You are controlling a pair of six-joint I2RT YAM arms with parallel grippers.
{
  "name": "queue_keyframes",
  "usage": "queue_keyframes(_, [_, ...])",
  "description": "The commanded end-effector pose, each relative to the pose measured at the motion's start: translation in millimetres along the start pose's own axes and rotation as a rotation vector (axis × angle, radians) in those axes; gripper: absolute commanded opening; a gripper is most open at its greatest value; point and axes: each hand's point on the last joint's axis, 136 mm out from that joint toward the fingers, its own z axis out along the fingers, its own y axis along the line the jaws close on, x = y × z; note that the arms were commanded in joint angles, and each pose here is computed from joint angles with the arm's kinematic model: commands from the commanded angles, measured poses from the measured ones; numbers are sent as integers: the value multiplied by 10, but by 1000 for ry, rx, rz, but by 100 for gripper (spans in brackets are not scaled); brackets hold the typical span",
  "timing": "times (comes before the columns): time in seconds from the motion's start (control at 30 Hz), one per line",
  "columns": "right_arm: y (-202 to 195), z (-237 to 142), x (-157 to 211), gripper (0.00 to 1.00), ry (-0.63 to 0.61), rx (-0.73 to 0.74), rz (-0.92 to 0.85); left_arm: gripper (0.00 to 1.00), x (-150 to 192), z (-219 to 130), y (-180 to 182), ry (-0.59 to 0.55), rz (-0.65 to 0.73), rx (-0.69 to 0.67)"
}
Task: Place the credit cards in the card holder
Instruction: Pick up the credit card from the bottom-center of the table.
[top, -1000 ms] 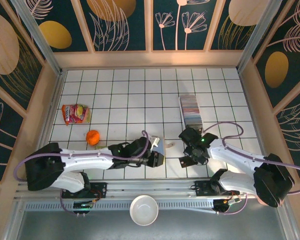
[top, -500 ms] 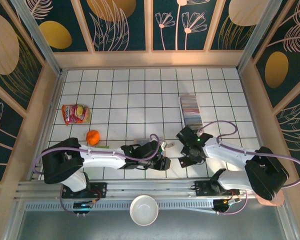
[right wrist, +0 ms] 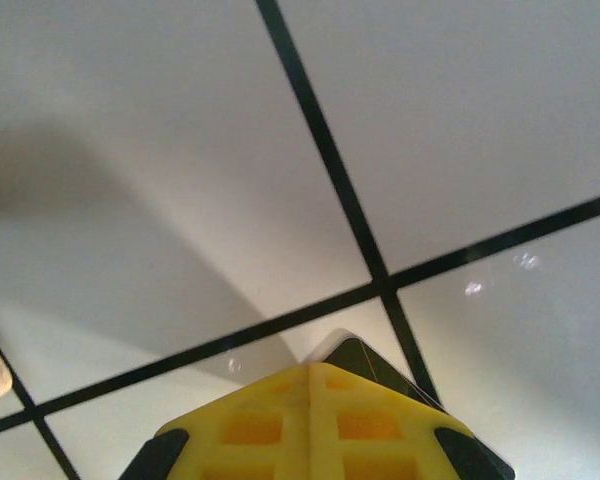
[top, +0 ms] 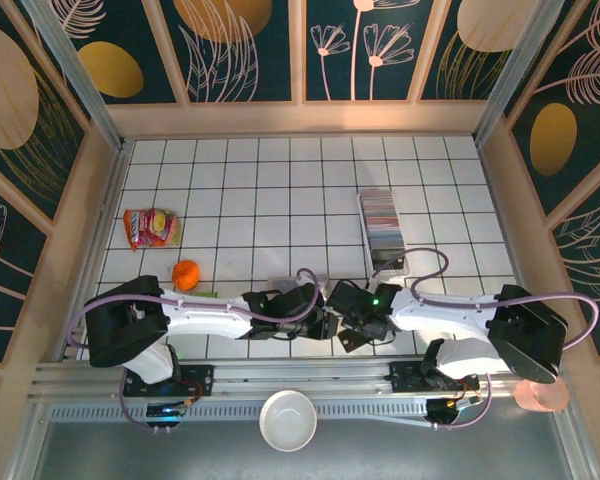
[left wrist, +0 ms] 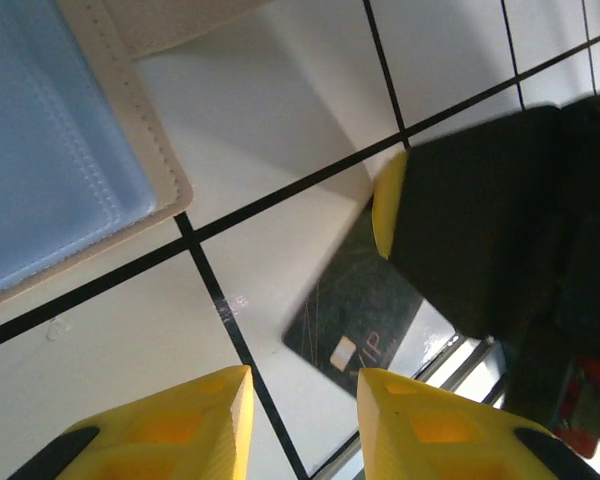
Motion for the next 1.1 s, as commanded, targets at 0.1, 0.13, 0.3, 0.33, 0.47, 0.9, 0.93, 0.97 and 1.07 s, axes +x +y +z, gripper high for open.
queue_keyframes(0.1, [-358, 92, 351, 0, 107, 137, 10, 31, -67, -99, 115, -66, -25, -48])
queue_keyframes(0.13, [-346, 78, 351, 0, 105, 134, 10, 31, -81, -112, 117, -74, -30, -50])
queue_keyframes(0.3, [-256, 0, 289, 0, 69, 112, -7, 29, -149, -173, 167, -116, -38, -70])
queue_keyframes(0.33, [-243, -15, 274, 0, 63, 109, -12, 29, -163, -182, 171, -121, -39, -72])
queue_keyframes(0.47, [-170, -76, 223, 0, 41, 86, -16, 29, -196, -212, 181, -134, -48, -72])
queue_keyframes(0.9, [-76, -481, -7, 0, -35, -39, 38, 37, 353, -186, -273, 129, -198, 134])
queue_keyframes(0.93, [-86, -468, 7, 0, -27, -45, 46, 37, 408, -165, -285, 151, -225, 137])
queue_keyframes(0.97, [-102, -449, 22, 0, -19, -50, 57, 36, 462, -153, -282, 166, -267, 138])
queue_keyframes(1.07, [-180, -370, 56, 0, 1, -36, 79, 36, 525, -203, -286, 168, -377, 164])
